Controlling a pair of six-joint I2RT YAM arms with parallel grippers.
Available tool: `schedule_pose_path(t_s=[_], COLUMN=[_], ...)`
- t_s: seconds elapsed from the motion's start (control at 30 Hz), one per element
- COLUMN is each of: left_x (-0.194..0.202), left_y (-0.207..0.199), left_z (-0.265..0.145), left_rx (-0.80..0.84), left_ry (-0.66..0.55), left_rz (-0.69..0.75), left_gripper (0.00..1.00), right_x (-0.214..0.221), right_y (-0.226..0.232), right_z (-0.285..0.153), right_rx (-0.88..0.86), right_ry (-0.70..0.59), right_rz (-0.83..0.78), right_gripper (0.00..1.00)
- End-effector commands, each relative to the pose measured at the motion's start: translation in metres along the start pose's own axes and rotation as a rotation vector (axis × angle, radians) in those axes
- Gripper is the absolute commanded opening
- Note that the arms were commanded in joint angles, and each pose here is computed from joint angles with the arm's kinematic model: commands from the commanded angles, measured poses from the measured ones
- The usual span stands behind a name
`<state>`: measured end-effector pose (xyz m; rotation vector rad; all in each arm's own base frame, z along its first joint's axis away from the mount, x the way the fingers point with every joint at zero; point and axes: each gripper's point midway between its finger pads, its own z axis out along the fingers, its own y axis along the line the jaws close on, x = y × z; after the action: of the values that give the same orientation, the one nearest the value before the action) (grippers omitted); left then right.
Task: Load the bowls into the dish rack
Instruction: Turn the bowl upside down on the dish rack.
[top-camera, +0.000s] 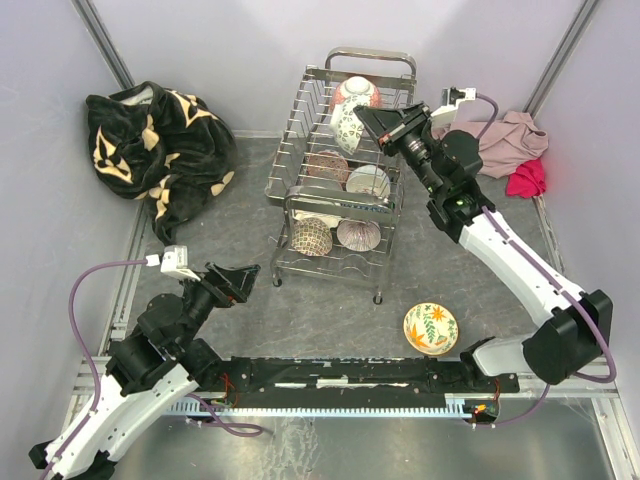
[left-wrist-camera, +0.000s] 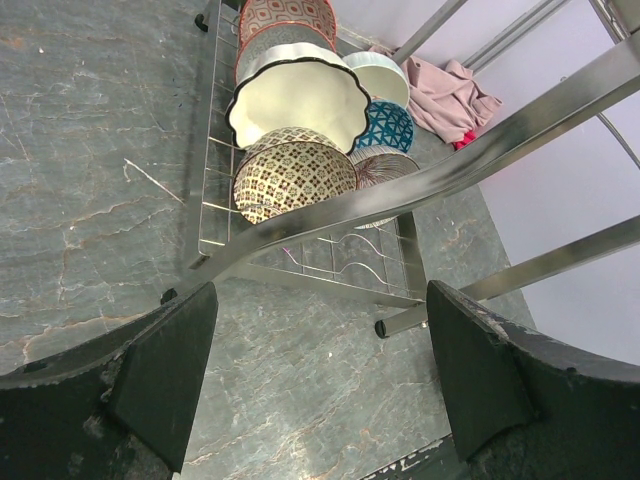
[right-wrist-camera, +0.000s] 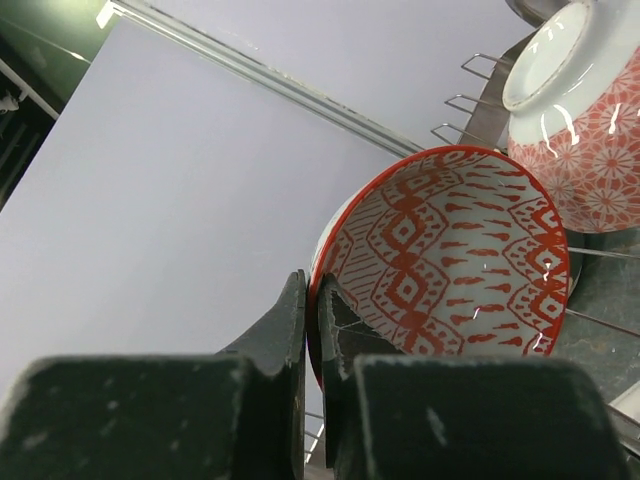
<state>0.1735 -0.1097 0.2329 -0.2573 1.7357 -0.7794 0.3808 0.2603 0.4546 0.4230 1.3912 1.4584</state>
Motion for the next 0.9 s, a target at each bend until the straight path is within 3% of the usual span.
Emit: schedule_pose_path(t_s=[0.0,0.3,0.43,0.7,0.87], left_x=[-0.01,-0.009,-0.007,-0.007,-0.005], left_y=[-0.011,-0.011,-0.01,-0.01,-0.011], left_z=[-0.002,-0.002,-0.001,0.0,0.001], left_rx=[0.041,0.042,0.041,0.042,0.043], left_ry=[-0.028,-0.026,-0.024,-0.024,-0.022], left_rz=[-0.034,-0.035,-0.036,-0.038,-0.037], left_gripper=[0.91,0.91,0.91,0.91,0.91], right_x=[0.013,0.012,0.013,0.016,0.013], right_y=[-0.046,-0.066,-0.068,-0.007,0.024], right_z=[-0.019,-0.04,-0.039,-0.004,0.005], right_rx=[0.207,0.294,0.283,-0.016,-0.113], right_ry=[0.063,0.069,0.073,0.128,0.144], right_rz=[-0.017,-0.031,-0.036,0.016,0.027], right_gripper=[0.11,0.17,0.01,0.0,0.0])
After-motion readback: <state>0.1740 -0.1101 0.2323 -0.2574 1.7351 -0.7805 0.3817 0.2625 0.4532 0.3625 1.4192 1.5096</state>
